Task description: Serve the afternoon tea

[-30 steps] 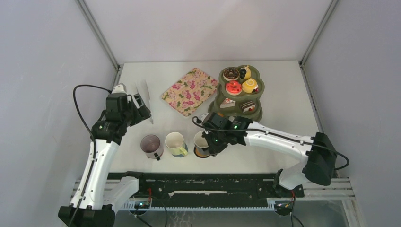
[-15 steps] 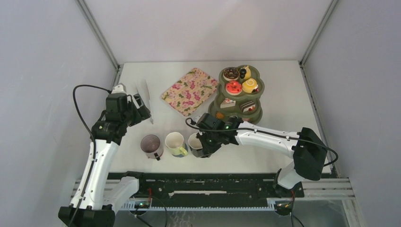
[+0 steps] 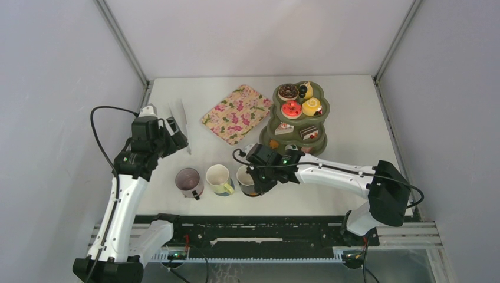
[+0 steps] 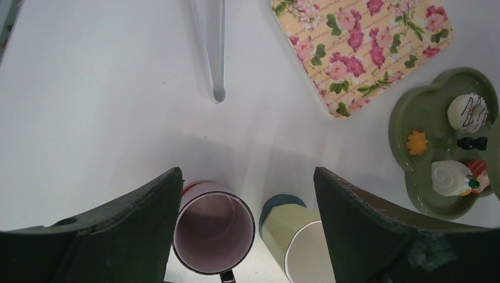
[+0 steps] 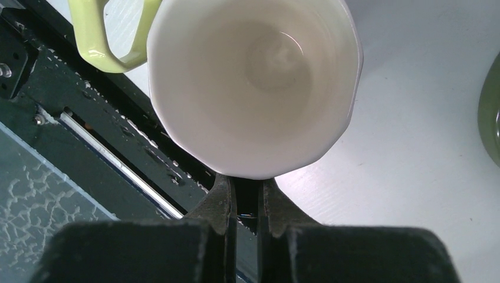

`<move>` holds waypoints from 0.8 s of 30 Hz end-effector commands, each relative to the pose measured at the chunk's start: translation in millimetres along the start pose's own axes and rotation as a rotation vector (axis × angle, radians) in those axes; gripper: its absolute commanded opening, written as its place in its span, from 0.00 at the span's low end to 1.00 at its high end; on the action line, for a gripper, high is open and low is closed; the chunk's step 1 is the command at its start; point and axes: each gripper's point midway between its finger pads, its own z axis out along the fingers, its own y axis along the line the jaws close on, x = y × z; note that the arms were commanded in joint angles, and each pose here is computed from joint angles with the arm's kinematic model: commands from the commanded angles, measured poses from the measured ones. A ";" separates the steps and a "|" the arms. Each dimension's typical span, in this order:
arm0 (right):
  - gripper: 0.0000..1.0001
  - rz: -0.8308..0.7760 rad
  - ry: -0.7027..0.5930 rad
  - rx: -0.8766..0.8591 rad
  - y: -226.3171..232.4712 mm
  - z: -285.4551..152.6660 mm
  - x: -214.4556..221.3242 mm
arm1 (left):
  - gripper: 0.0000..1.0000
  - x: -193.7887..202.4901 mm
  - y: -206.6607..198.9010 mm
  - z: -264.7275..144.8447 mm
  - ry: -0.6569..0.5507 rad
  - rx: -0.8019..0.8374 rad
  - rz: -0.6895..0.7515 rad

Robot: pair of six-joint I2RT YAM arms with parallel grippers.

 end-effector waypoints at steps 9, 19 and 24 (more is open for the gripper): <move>0.44 -0.003 -0.080 0.009 4.7 -19.3 -6.6 | 0.86 -13.5 -3.2 -6.8 -0.050 0.016 -0.016; 0.60 0.075 -0.450 0.036 -22.3 -138.0 -69.9 | 0.96 -37.8 -10.0 -17.2 -0.112 0.033 0.008; 0.61 0.277 -0.726 0.259 -101.0 -232.6 -94.2 | 0.98 -52.2 -20.9 -27.8 -0.134 0.079 0.043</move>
